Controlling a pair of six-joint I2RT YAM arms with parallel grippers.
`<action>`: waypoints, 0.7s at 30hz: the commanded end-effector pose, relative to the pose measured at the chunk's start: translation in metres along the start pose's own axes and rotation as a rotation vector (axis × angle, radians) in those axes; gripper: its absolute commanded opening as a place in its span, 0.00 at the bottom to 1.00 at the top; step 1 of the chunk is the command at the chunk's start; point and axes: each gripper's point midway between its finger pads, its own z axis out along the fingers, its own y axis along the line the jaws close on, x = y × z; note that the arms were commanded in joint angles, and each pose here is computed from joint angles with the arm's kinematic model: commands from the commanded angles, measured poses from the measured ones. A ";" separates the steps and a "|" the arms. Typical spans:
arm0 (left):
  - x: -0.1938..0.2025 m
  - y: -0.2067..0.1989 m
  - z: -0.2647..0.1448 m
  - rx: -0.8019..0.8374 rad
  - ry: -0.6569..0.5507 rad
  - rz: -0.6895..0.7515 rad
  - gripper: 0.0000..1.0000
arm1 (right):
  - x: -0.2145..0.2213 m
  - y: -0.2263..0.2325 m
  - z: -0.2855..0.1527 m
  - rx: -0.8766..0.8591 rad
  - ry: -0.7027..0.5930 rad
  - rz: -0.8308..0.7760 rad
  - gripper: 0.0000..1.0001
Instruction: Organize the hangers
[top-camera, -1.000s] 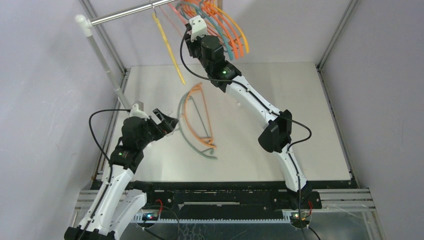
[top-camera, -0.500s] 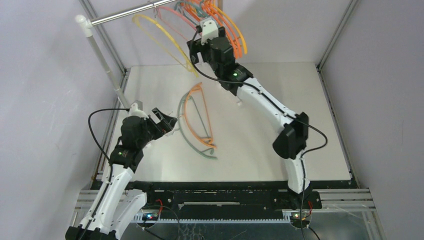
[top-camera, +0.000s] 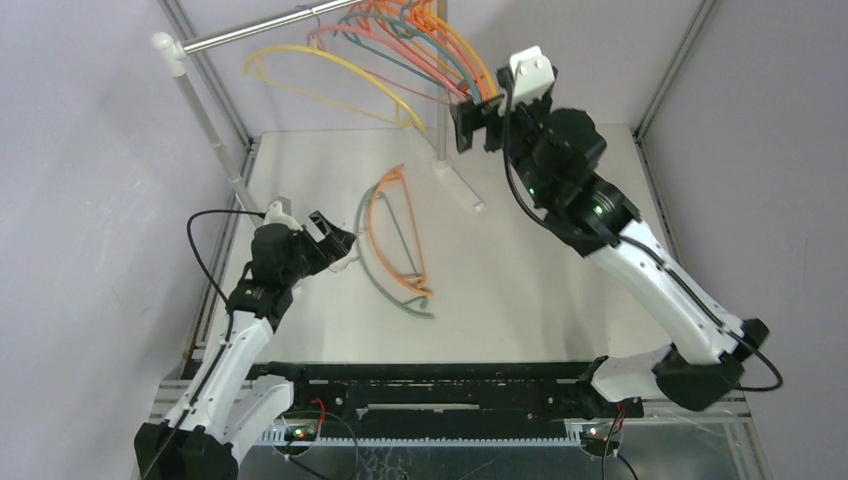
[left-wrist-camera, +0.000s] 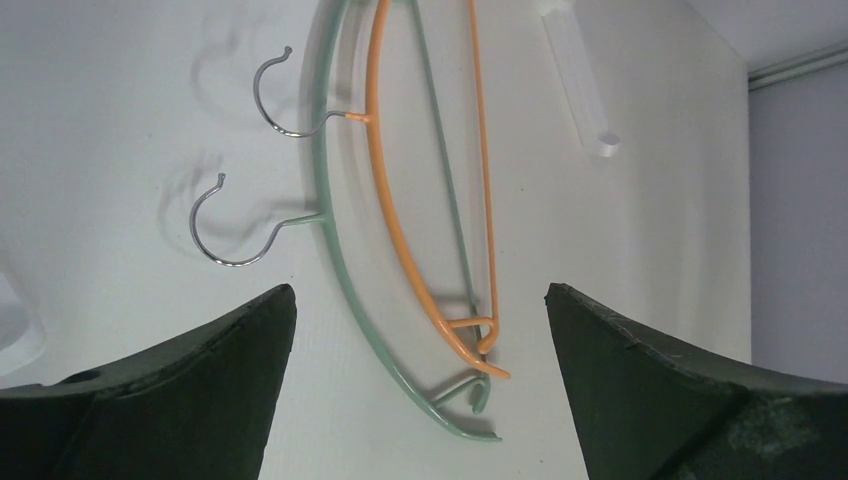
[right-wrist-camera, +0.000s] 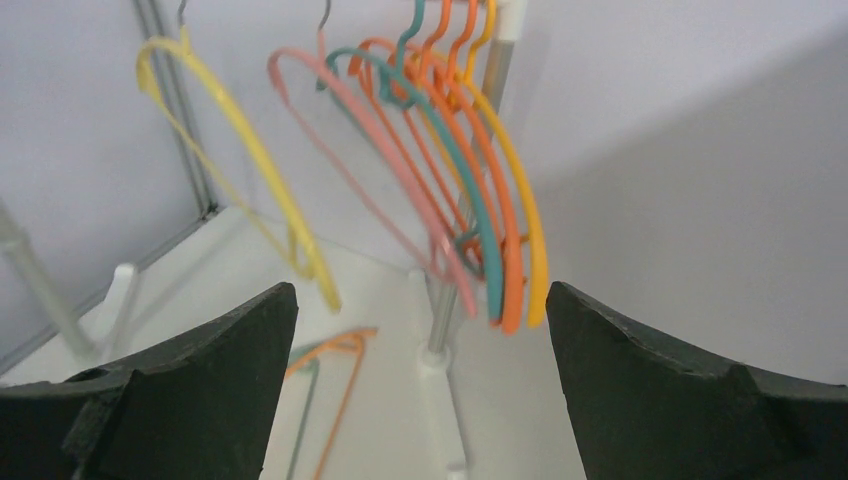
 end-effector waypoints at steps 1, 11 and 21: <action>-0.013 0.000 0.006 -0.010 -0.049 -0.001 0.99 | 0.059 0.023 -0.037 -0.109 0.171 0.002 1.00; 0.022 0.024 0.011 -0.079 0.036 -0.100 1.00 | 0.178 0.118 -0.113 -0.482 0.501 0.020 0.88; 0.037 0.040 0.002 -0.111 0.037 -0.108 1.00 | 0.268 0.189 -0.061 -0.578 0.594 0.013 0.82</action>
